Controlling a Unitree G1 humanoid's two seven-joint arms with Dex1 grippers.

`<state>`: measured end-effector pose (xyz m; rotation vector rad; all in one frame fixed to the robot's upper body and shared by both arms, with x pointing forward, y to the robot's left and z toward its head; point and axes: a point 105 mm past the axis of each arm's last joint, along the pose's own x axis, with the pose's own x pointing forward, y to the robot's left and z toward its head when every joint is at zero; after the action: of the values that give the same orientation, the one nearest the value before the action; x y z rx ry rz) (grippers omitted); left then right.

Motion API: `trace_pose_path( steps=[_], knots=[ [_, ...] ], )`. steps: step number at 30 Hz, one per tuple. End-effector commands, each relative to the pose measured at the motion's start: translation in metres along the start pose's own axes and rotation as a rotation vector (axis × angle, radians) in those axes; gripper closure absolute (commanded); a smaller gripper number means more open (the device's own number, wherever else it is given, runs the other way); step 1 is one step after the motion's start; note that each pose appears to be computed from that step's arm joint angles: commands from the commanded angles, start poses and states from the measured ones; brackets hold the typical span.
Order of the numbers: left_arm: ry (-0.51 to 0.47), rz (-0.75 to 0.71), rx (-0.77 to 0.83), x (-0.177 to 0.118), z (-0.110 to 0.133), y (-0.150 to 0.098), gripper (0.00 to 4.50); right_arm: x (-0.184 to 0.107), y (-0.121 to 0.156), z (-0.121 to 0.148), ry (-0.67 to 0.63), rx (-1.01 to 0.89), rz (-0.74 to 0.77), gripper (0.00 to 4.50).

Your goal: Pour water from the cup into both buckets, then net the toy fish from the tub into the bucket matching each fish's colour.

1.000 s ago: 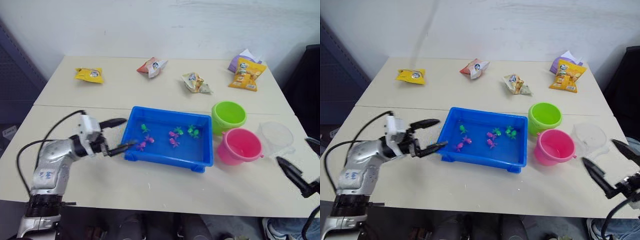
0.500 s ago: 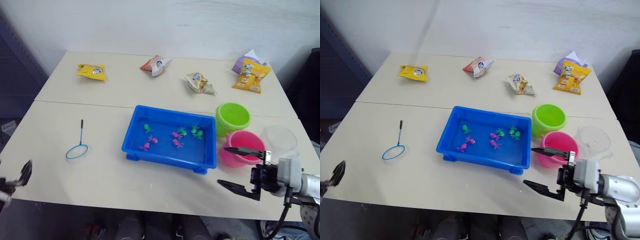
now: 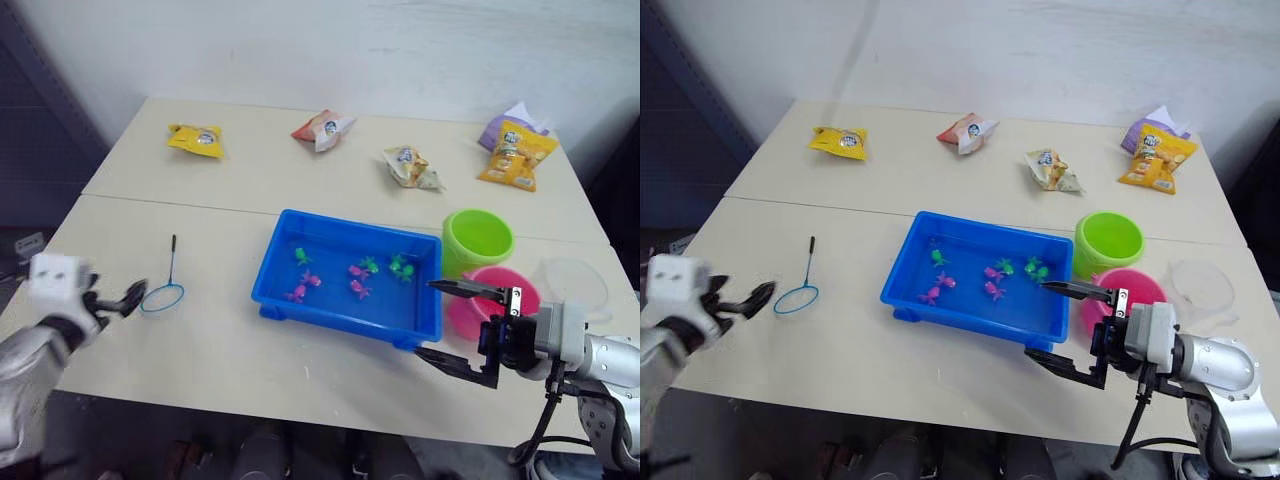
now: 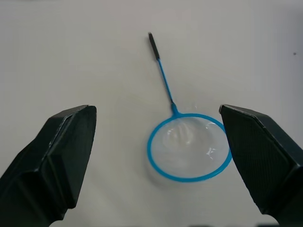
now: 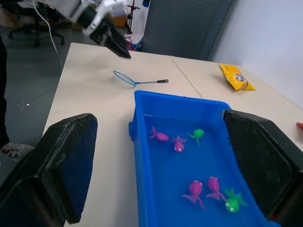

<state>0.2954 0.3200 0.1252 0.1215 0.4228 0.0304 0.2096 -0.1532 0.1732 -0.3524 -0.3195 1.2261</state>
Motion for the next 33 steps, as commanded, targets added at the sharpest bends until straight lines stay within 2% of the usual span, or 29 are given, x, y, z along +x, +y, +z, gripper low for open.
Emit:
trace_pose_path(
  steps=[1,6,9,13,16,18,23,24,25,28,30,33],
  knots=[
    [0.081,0.057,-0.014,0.018,0.004,0.008,0.00,0.002,-0.003,0.008,-0.013,-0.048,-0.023,0.02],
    [0.121,0.088,-0.062,0.047,0.007,0.012,0.00,0.006,-0.008,0.012,-0.022,-0.061,-0.044,0.02],
    [0.162,0.066,-0.094,0.065,0.001,0.005,0.00,0.012,-0.008,0.013,-0.026,-0.055,-0.048,0.02],
    [0.188,0.098,-0.105,0.077,-0.007,0.006,0.00,0.016,-0.006,0.014,-0.032,-0.038,-0.054,0.02],
    [0.238,0.058,-0.157,0.080,-0.019,0.002,0.83,0.014,-0.005,0.014,-0.032,-0.040,-0.059,0.00],
    [0.267,0.033,-0.158,0.080,-0.025,-0.002,1.58,0.014,-0.004,0.014,-0.032,-0.042,-0.060,0.00],
    [0.289,0.054,-0.180,0.070,-0.037,0.005,3.84,0.010,-0.005,0.018,-0.011,-0.054,-0.038,0.00],
    [0.299,0.046,-0.178,0.068,-0.040,0.005,4.24,0.010,-0.006,0.019,-0.009,-0.059,-0.034,0.00],
    [0.301,0.047,-0.185,0.067,-0.043,0.006,4.45,0.010,-0.006,0.020,-0.006,-0.062,-0.030,0.00],
    [0.066,-0.038,-0.274,0.064,-0.006,0.006,4.45,0.010,-0.009,0.022,0.011,-0.006,-0.037,0.00],
    [-0.142,-0.190,-0.203,0.045,0.036,0.002,4.45,0.016,-0.016,0.031,0.026,0.065,-0.065,0.00],
    [-0.347,-0.431,0.006,0.013,0.077,-0.018,4.45,0.026,-0.029,0.036,0.094,0.138,-0.102,0.00]
  ],
)
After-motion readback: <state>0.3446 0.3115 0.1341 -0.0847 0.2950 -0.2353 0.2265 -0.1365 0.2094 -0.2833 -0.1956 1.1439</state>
